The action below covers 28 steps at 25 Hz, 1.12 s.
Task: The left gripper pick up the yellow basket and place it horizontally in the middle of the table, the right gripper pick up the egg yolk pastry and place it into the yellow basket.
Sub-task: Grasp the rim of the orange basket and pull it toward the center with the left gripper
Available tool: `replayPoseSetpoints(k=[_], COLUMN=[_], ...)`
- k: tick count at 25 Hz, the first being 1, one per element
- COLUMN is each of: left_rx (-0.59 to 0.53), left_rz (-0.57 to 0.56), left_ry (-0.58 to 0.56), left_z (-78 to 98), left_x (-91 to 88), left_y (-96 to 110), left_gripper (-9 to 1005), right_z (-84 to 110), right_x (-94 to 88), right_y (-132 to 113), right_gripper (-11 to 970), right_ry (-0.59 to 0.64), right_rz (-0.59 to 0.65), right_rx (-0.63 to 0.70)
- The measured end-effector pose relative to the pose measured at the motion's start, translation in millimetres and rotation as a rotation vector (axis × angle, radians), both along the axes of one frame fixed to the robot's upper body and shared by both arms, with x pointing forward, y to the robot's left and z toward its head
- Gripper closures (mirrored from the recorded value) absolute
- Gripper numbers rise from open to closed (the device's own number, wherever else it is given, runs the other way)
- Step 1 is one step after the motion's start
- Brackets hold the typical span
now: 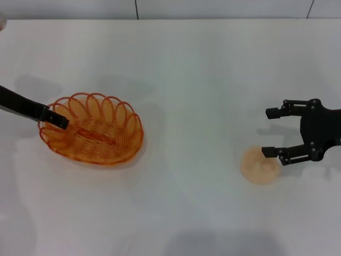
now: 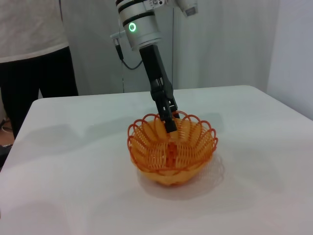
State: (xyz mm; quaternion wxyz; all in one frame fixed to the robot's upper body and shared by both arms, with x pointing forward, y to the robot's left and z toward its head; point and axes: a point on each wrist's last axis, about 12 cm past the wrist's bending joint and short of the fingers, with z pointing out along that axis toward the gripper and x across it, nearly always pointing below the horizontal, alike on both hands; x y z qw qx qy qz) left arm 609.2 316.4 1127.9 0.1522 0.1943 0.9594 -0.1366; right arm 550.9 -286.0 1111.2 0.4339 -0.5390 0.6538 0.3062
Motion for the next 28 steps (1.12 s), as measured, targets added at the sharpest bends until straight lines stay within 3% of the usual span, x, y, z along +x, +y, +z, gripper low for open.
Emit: replayPoseSetpoints(k=[6, 11, 20, 24, 28], left_rx=[0.015, 0.018, 0.01, -0.052, -0.179], left_rz=[-0.011, -0.021, -0.025, -0.04, -0.044], left_ry=[0.002, -0.004, -0.02, -0.045, -0.033], left_z=[-4.0, -4.6, -3.0, 6.2, 13.4], left_x=[0.0, 0.2, 0.6, -4.0, -8.7], left_y=[-6.8, -7.8, -13.2, -24.7, -36.8], left_gripper=[243, 468, 736, 841, 874], right_z=[-1.1, -1.2, -1.5, -1.0, -0.5], right_x=[-2.6, -3.9, -4.6, -5.0, -6.6], right_y=[-2.3, -2.7, -2.7, -3.3, -6.0], right_gripper=[164, 168, 176, 179, 183], right_ry=[-0.003, -0.004, -0.004, -0.006, -0.013], right_rz=[-0.014, -0.013, -0.015, -0.019, -0.025], right_rx=[0.011, 0.012, 0.017, 0.025, 0.019])
